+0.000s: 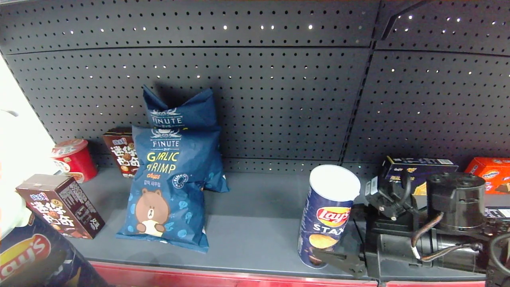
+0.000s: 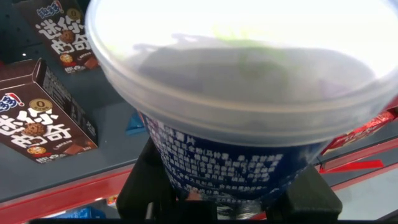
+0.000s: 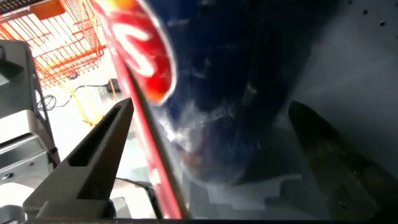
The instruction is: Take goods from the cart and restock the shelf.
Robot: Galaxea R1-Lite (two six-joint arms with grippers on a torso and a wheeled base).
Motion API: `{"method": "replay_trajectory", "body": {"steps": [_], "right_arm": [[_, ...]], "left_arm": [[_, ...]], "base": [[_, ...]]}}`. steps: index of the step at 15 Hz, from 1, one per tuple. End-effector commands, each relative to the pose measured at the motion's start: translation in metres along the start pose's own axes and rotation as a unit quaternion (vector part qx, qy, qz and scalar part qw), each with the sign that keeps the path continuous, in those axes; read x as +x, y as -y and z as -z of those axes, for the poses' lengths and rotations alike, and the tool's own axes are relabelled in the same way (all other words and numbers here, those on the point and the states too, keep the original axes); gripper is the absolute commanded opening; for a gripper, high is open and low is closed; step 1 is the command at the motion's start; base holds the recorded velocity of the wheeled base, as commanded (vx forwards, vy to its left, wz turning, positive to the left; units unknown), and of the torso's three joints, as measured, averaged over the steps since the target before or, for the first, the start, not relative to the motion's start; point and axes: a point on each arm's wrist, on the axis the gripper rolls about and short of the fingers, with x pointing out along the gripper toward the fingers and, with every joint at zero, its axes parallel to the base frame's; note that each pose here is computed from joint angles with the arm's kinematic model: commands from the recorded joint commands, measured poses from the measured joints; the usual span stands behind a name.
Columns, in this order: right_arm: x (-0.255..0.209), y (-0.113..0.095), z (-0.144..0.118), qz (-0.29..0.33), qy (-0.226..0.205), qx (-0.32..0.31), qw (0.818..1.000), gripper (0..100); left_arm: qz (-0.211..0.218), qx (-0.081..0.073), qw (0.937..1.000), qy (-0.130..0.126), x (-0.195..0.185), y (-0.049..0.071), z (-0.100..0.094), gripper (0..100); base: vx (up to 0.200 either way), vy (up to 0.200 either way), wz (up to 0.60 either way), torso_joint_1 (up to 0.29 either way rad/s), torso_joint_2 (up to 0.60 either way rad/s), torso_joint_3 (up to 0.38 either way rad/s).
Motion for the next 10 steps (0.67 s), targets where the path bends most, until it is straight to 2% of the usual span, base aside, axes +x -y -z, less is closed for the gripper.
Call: {"method": "replay_trajectory", "body": {"steps": [1, 5, 7, 9, 10], "right_arm": [[-0.028, -0.009, -0.007, 0.025, 0.025, -0.012, 0.999, 100], [-0.065, -0.012, -0.003, 0.075, 0.043, -0.014, 0.996, 100], [-0.077, -0.016, -0.016, 0.086, 0.073, -0.031, 0.993, 100], [-0.085, -0.012, -0.034, 0.138, 0.091, -0.04, 0.985, 100], [-0.091, -0.01, -0.048, 0.179, 0.095, -0.039, 0.978, 100]], "left_arm": [[0.0, 0.0, 1.0, 0.001, -0.001, 0.0, 0.0, 0], [0.0, 0.001, 1.0, 0.005, -0.002, 0.0, 0.0, 0], [0.001, 0.002, 0.9999, 0.011, -0.003, 0.0, -0.003, 0], [0.006, 0.006, 0.9996, 0.027, -0.005, 0.001, -0.013, 0], [0.02, 0.009, 0.9991, 0.036, -0.002, 0.001, -0.027, 0]], "base": [[0.0, 0.0, 0.0, 0.0, 0.0, 0.0], [0.0, 0.0, 0.0, 0.0, 0.0, 0.0], [0.0, 0.0, 0.0, 0.0, 0.0, 0.0], [0.0, 0.0, 0.0, 0.0, 0.0, 0.0], [0.0, 0.0, 0.0, 0.0, 0.0, 0.0]]}}
